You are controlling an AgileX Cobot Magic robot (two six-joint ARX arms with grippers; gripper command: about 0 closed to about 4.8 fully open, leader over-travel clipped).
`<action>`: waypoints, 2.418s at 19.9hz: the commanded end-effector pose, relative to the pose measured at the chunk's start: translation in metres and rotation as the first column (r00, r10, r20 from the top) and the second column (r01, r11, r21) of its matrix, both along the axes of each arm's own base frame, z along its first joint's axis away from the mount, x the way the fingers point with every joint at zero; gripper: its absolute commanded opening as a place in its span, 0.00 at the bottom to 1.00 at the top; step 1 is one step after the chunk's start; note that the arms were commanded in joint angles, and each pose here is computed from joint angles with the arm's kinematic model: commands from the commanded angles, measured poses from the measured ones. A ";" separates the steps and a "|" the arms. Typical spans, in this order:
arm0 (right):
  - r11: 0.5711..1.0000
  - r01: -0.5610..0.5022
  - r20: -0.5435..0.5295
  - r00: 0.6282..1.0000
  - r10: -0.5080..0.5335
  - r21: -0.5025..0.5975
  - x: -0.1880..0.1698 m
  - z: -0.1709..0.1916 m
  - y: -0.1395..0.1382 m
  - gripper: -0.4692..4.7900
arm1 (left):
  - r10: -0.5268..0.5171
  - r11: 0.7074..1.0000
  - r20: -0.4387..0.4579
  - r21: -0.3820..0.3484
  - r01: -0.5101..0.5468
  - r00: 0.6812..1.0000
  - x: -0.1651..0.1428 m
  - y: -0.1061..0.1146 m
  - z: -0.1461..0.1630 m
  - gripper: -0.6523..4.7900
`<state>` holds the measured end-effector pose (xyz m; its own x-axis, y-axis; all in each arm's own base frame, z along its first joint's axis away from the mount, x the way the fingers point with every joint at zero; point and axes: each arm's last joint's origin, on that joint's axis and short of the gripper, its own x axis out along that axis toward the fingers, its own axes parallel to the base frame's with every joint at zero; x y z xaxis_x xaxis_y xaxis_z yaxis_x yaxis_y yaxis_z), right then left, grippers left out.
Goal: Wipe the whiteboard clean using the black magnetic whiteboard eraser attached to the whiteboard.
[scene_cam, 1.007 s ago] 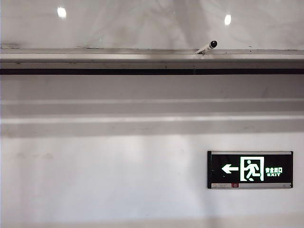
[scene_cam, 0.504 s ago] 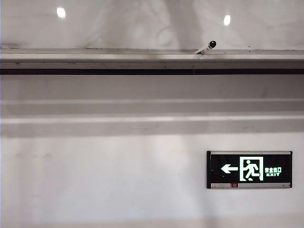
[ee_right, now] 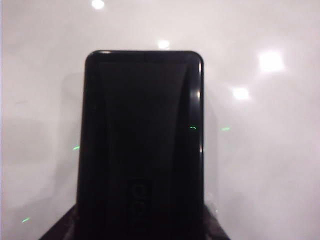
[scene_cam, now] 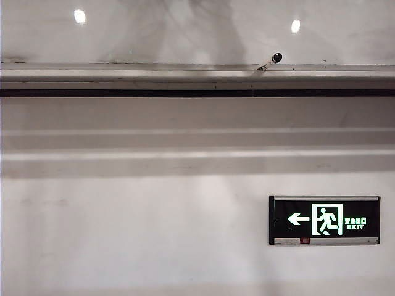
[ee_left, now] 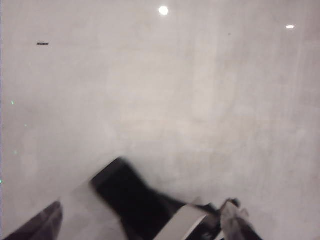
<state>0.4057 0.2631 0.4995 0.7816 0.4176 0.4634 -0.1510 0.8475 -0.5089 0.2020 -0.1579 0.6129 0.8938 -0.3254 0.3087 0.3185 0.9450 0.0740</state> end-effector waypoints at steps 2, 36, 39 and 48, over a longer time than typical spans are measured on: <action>0.998 0.055 0.017 0.998 -0.055 0.034 -0.002 0.007 -0.008 0.54 | 0.001 1.000 0.016 -0.009 0.000 1.000 -0.002 0.002 0.003 0.91; 0.942 -0.014 0.313 0.945 -0.097 0.335 -0.236 0.183 -0.157 1.00 | 0.110 0.889 -0.005 -0.447 -0.100 0.994 0.147 -0.076 -0.079 0.91; 0.942 -0.015 0.312 0.945 -0.096 0.334 -0.236 0.183 -0.157 1.00 | 0.057 0.896 -0.001 -0.441 -0.052 0.998 0.160 -0.074 -0.086 0.91; 0.943 -0.021 0.300 0.950 -0.085 0.332 -0.235 0.182 -0.155 1.00 | 0.000 0.899 0.010 -0.438 0.005 1.000 0.178 -0.088 -0.107 0.89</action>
